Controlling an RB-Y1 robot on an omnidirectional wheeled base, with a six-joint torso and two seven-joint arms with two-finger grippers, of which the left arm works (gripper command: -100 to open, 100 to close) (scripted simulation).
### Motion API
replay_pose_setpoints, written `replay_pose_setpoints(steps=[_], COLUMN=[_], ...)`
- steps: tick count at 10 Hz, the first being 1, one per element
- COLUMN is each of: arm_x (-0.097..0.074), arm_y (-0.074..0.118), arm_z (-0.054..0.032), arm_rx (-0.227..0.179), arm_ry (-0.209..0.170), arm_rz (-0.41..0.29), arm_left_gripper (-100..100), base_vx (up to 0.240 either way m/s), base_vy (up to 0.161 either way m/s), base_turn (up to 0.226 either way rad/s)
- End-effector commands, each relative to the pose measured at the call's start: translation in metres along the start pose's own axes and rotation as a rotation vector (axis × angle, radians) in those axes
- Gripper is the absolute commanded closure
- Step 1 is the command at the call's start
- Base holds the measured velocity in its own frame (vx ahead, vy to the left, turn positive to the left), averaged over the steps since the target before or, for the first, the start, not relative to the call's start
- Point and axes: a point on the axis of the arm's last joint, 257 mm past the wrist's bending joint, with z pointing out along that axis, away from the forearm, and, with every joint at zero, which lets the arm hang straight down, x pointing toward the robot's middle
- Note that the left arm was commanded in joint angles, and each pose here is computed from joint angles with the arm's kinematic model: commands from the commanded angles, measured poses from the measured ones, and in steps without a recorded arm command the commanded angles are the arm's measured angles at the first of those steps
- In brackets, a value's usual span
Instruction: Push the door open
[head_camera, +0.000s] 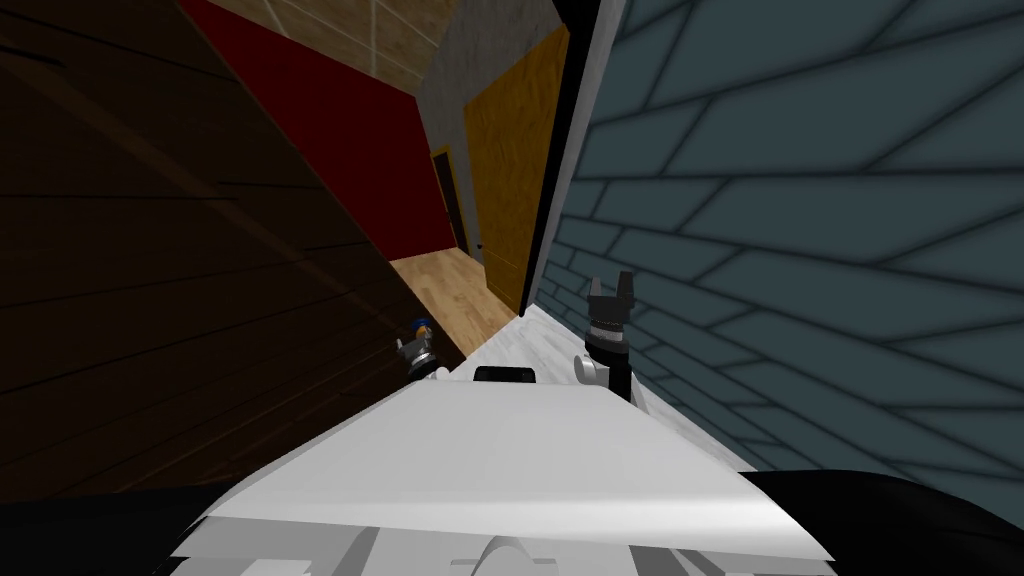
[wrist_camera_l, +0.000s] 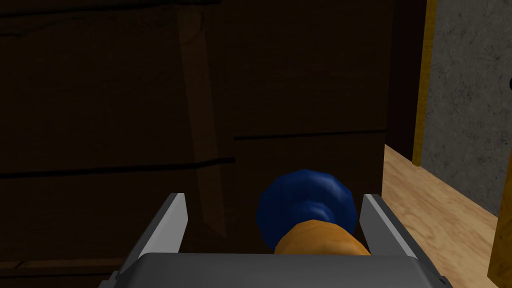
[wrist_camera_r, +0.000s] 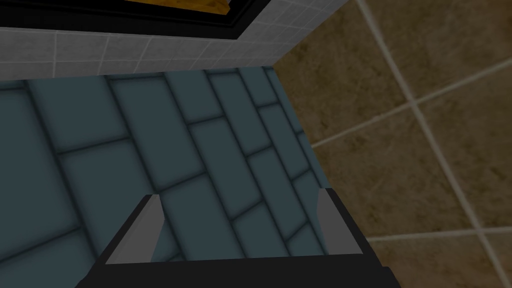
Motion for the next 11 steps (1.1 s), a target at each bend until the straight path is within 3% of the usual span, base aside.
replay_pose_setpoints(steps=[1, 2, 3, 4, 5, 6, 10, 11], arm_x=[-0.003, -0.002, -0.006, -0.006, -0.010, -0.010, -0.025, -0.026], arm_y=[0.005, -0.007, 0.002, -0.009, -0.001, -0.008, 0.006, 0.002], arm_z=[0.0070, 0.0107, 0.0135, 0.0163, 0.0182, 0.0198, 0.0231, 0.0237], arm_rx=[0.013, 0.040, 0.040, 0.064, 0.065, 0.081, 0.103, 0.112], arm_ry=[-0.011, -0.007, -0.021, -0.018, -0.034, -0.032, -0.087, -0.087], arm_rz=[-0.002, 0.003, -0.003, 0.001, -0.005, -0.003, -0.021, -0.020], arm_left_gripper=[-100, -100, -100, -100, -100, -100, -100, -100], base_vx=[-0.037, -0.029, -0.029, -0.027, -0.030, -0.027, -0.036, -0.035], base_vy=[0.028, 0.031, 0.034, 0.027, 0.021, 0.017, 0.027, 0.031], base_turn=[-0.090, -0.055, -0.104, -0.057, -0.097, -0.054, -0.080, -0.061])
